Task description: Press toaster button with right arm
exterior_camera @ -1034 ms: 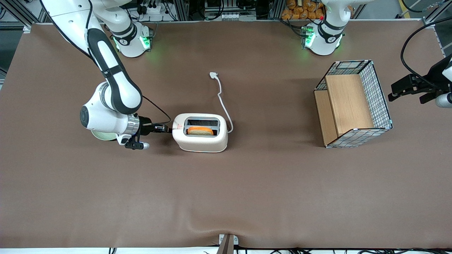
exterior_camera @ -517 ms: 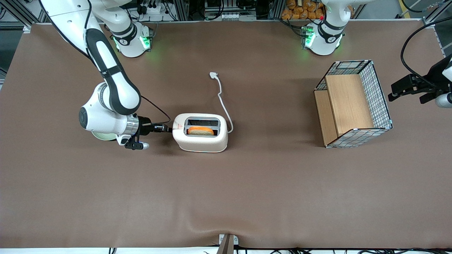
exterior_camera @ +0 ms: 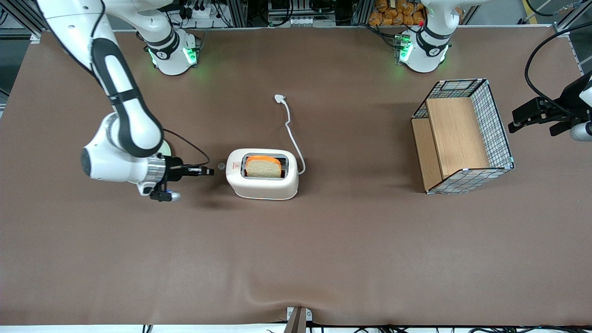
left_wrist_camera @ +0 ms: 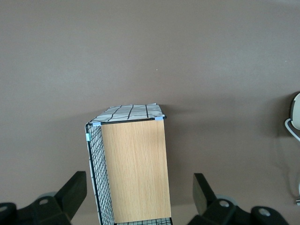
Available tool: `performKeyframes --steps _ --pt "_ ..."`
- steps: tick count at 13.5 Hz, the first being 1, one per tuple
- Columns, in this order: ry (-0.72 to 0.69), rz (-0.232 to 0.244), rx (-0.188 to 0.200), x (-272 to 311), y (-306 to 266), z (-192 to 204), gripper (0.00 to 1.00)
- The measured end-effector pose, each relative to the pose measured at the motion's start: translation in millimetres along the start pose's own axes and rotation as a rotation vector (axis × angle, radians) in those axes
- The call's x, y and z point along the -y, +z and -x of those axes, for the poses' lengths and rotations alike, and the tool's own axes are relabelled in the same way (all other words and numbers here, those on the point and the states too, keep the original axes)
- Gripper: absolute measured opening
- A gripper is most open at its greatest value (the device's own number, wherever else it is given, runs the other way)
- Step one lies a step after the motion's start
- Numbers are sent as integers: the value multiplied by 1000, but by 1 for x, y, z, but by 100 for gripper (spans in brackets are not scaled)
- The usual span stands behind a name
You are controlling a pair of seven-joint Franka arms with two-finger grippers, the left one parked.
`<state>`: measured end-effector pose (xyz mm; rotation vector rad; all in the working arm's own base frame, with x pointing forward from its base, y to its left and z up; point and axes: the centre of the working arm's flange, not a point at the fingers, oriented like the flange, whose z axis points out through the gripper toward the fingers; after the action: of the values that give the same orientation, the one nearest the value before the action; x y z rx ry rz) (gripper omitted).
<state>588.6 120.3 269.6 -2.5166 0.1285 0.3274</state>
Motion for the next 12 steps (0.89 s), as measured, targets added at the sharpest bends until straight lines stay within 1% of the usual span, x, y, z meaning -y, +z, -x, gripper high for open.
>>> performKeyframes --steps 1,2,3,4,5,6,7,8,9,10,11,12 --pt "-27 36 2 -2 -16 -5 1" --pt "-56 83 -3 -3 -29 -9 1" --pt "-91 139 -8 -3 -43 -14 7" --pt "-119 188 -5 -2 -58 -17 17" --pt "-144 230 5 2 -75 -20 26" --pt "-170 279 15 6 -97 -22 38" --pt "-196 340 26 11 -120 -23 50" --pt "-217 392 34 19 -141 -22 59" --pt "-232 423 38 29 -160 -21 71" --pt "-239 441 42 38 -179 -18 82" --pt "-240 450 43 45 -201 -13 91" --pt "-236 453 36 51 -226 -8 100"
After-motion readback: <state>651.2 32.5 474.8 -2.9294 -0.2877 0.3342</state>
